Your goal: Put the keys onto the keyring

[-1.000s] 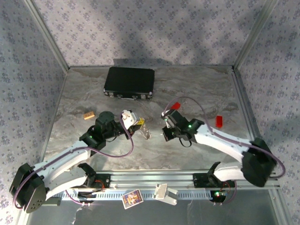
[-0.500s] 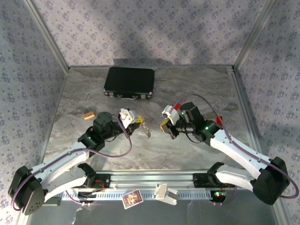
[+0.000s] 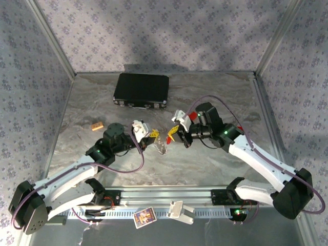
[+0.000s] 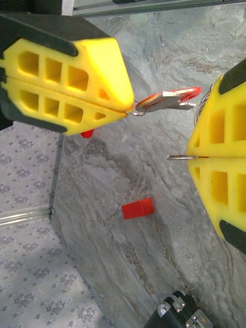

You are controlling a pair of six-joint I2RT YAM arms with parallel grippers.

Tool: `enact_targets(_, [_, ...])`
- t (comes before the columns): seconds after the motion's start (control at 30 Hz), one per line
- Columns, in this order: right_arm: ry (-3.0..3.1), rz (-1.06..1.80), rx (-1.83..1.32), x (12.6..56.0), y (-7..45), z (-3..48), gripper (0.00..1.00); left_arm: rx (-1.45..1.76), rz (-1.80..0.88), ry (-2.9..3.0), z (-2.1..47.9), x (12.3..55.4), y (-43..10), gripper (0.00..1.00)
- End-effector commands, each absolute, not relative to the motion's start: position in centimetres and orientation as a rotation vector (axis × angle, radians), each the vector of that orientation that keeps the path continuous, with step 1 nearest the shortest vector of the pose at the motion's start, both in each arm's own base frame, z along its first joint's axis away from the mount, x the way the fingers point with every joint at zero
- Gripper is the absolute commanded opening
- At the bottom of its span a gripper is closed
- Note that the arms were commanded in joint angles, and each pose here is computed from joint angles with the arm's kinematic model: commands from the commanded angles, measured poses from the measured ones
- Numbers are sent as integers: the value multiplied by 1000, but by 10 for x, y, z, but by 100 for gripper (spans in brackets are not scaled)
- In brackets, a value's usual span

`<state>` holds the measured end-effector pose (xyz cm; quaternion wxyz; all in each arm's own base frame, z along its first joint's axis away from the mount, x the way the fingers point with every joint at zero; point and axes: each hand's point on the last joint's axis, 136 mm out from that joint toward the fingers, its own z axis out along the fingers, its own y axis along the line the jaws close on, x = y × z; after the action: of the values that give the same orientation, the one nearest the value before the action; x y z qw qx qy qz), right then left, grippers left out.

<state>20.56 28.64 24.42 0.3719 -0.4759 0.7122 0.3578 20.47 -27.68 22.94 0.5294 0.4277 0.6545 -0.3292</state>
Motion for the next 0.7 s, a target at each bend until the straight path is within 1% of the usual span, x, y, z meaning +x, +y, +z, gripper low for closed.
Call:
enact_targets(0.0, [1793, 935, -1257, 203, 293, 256, 0, 1041, -799, 1461, 258, 202, -285, 0])
enact_targets(0.17, [1798, 895, -1271, 206, 297, 255, 0, 1057, -790, 1460, 257, 202, -288, 0])
enact_targets(0.4, [1808, 572, -1249, 229, 289, 244, 0, 990, -813, 1579, 255, 210, -287, 0])
enact_targets(0.47, [1798, 523, -1240, 233, 286, 245, 0, 954, -831, 1655, 253, 213, -286, 0])
enact_targets(0.67, [1771, 537, -1242, 235, 285, 250, 0, 883, -929, 1799, 254, 208, -288, 0])
